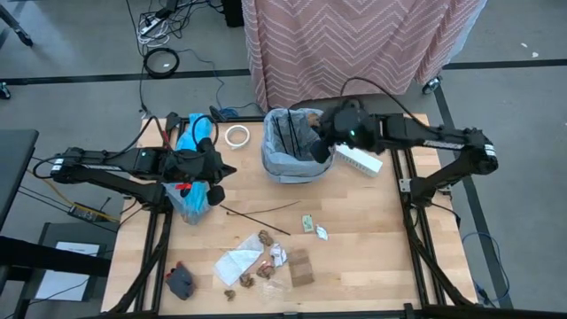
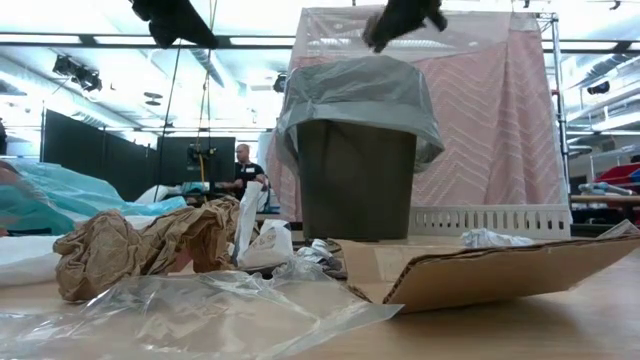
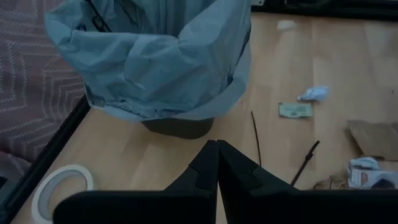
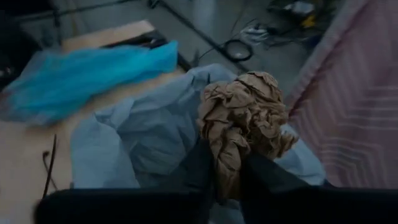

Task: Place trash/remove bag and relplace
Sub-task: Put the brown napkin into the trash bin, then put the white paper into the trash bin, then put the stevia packet into the trash bin

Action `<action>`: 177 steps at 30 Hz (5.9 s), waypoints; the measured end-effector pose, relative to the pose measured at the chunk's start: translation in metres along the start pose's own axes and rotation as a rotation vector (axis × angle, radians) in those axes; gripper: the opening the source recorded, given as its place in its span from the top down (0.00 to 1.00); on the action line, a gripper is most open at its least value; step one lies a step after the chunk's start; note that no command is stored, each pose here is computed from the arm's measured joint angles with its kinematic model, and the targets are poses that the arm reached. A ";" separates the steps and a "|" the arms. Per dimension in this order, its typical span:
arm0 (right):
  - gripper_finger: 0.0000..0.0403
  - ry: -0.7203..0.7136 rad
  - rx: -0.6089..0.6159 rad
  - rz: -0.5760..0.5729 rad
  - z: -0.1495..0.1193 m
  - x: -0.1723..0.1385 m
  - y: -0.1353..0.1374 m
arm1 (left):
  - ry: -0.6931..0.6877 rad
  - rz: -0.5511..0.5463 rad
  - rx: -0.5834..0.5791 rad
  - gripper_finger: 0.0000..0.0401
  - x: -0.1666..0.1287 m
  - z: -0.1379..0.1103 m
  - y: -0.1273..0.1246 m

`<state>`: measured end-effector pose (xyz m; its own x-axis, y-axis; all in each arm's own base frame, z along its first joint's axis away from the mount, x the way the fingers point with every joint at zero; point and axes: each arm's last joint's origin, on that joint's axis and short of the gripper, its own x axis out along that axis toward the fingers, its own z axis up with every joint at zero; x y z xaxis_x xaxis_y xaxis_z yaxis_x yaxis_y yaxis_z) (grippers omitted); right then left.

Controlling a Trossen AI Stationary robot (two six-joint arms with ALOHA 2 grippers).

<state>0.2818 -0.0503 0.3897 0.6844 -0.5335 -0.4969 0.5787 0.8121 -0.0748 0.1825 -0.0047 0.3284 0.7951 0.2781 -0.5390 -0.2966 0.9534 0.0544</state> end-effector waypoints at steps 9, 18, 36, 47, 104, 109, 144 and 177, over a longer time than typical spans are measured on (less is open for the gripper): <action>0.52 0.103 -0.029 0.112 -0.005 0.031 -0.006 | -0.025 -0.004 -0.009 0.96 0.000 0.003 0.000; 0.52 0.274 0.011 0.501 -0.028 -0.013 0.051 | -0.024 -0.004 -0.034 0.96 0.000 0.002 0.000; 0.48 0.590 0.410 0.277 -0.218 -0.024 0.122 | -0.023 -0.009 -0.029 0.96 0.000 0.002 -0.001; 0.50 0.507 0.429 0.253 -0.229 -0.010 0.120 | -0.021 -0.012 -0.027 0.96 0.000 0.002 -0.001; 0.80 0.111 0.087 0.136 -0.015 0.042 -0.001 | -0.025 0.003 -0.035 0.96 0.000 0.002 0.000; 0.61 0.127 0.100 0.234 -0.016 0.044 0.009 | -0.025 0.005 -0.035 0.96 0.000 0.002 0.000; 0.37 0.612 -0.108 0.171 -0.211 0.058 0.199 | -0.024 0.021 -0.029 0.96 0.000 0.002 0.000; 1.00 0.263 0.034 0.344 -0.049 -0.020 0.137 | -0.028 0.037 -0.027 0.96 0.000 0.002 0.001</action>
<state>0.3259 0.0832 0.3472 0.7065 -0.1510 -0.6914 0.3537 0.9215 0.1602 0.1834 -0.0035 0.3304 0.7974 0.3170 -0.5135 -0.3402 0.9389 0.0514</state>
